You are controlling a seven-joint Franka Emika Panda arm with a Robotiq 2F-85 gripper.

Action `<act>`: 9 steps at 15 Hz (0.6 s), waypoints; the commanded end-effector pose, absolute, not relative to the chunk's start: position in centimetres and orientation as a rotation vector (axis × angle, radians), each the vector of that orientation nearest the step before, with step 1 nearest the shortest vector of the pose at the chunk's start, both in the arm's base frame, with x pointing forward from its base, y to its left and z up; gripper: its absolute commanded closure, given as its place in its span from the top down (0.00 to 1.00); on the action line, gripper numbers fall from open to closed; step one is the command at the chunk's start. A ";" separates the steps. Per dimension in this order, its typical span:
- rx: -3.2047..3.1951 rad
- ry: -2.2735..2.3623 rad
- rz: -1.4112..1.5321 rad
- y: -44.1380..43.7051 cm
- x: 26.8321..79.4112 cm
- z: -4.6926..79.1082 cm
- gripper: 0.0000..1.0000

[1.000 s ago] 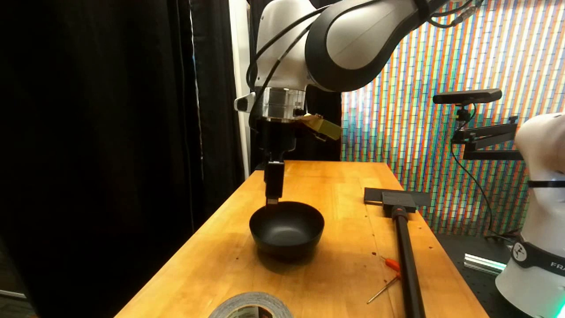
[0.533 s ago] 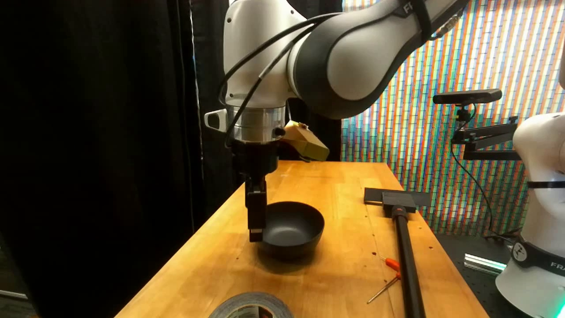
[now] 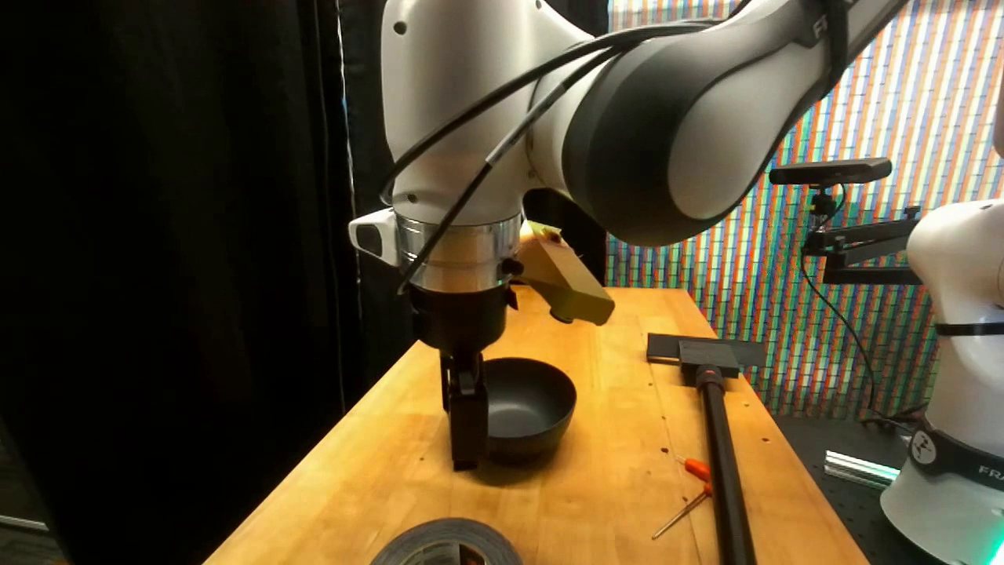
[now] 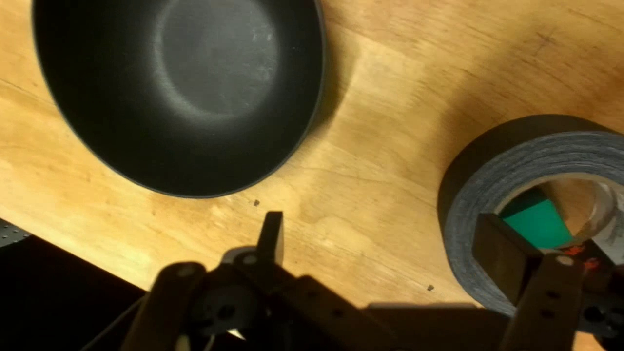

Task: Pick up the seal tape and put it on the right side of the table

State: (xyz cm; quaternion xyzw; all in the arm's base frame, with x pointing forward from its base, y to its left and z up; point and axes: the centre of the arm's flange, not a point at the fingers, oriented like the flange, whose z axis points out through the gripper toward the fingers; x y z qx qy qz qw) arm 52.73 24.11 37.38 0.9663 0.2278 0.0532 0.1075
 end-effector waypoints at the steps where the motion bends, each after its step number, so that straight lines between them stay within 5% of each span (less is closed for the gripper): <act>1: 2.913 0.647 0.202 24.4 49.6 37.7 1.00; 9: 2.935 0.661 0.200 27.2 46.7 37.1 1.00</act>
